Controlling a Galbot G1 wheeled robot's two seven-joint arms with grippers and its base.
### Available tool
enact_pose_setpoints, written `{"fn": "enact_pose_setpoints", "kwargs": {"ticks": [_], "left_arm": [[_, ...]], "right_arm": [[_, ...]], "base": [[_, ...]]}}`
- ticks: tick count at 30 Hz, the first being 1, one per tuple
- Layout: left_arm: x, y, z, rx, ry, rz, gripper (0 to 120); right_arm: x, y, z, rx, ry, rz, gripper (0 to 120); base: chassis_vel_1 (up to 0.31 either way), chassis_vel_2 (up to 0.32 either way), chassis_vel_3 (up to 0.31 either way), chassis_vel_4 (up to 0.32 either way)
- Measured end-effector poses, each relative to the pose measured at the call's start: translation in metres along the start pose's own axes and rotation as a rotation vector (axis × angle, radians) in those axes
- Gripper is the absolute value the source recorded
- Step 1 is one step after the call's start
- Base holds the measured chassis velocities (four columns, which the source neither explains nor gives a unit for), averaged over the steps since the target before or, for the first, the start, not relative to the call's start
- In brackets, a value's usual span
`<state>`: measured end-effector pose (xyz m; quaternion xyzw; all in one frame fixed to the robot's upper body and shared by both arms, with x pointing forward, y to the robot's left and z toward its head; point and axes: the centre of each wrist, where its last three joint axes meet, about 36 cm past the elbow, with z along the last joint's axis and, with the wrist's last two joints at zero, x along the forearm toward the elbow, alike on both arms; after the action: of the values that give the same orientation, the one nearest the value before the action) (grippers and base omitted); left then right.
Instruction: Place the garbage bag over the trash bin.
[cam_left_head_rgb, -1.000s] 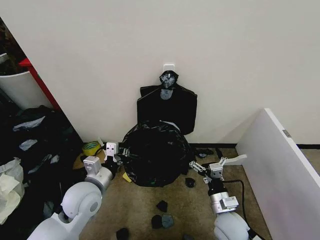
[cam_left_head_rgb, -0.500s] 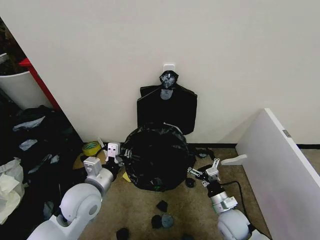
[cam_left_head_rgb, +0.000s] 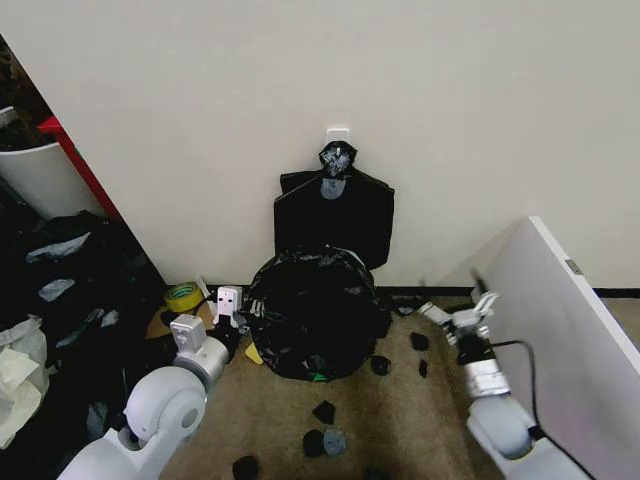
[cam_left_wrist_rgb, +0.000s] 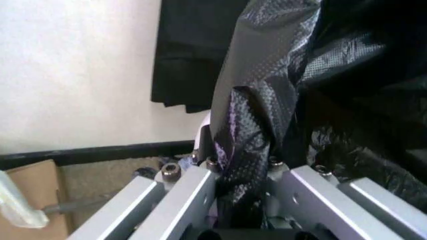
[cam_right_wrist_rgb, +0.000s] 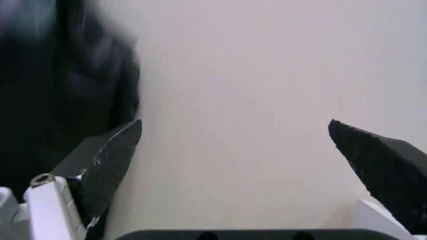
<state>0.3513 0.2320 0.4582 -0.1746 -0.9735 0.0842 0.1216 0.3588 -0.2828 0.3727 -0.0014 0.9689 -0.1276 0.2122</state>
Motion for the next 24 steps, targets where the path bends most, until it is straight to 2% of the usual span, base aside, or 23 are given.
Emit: {"fn": "enact_pose_setpoints", "kwargs": {"ticks": [1,3,6,7,10,14,16,20,24], "left_arm": [[0.0,0.0,0.0,0.0,0.0,0.0,0],[-0.002,-0.004,0.008,0.013,-0.009,0.012,0],[-0.005,-0.011,0.017,0.04,-0.028,0.039,0],[-0.005,-0.011,0.017,0.04,-0.028,0.039,0],[-0.007,-0.016,0.026,0.054,-0.076,0.045,0],[-0.01,-0.024,0.044,0.023,-0.148,0.011,0],[-0.011,-0.025,0.047,0.021,-0.155,0.003,0],[-0.02,-0.039,0.069,0.004,-0.224,-0.097,0],[-0.023,-0.046,0.077,-0.015,-0.258,-0.116,0]], "right_arm": [[0.0,0.0,0.0,0.0,0.0,0.0,100],[0.004,0.018,-0.042,-0.174,0.019,-0.002,100],[0.023,0.05,-0.106,-0.394,0.075,-0.081,98],[0.023,0.05,-0.106,-0.394,0.075,-0.081,98],[0.039,0.072,-0.147,-0.499,0.116,-0.167,88],[0.046,0.085,-0.166,-0.552,0.136,-0.222,73],[0.046,0.087,-0.166,-0.554,0.137,-0.227,71],[0.057,0.103,-0.161,-0.543,0.178,-0.308,51],[0.064,0.115,-0.154,-0.503,0.249,-0.35,38]], "base": [[0.0,0.0,0.0,0.0],[0.0,0.0,0.0,0.0],[0.0,0.0,0.0,0.0],[0.0,0.0,0.0,0.0],[0.0,0.0,0.0,0.0],[0.0,0.0,0.0,0.0],[0.0,0.0,0.0,0.0],[0.0,0.0,0.0,0.0],[0.0,0.0,0.0,0.0]]}}
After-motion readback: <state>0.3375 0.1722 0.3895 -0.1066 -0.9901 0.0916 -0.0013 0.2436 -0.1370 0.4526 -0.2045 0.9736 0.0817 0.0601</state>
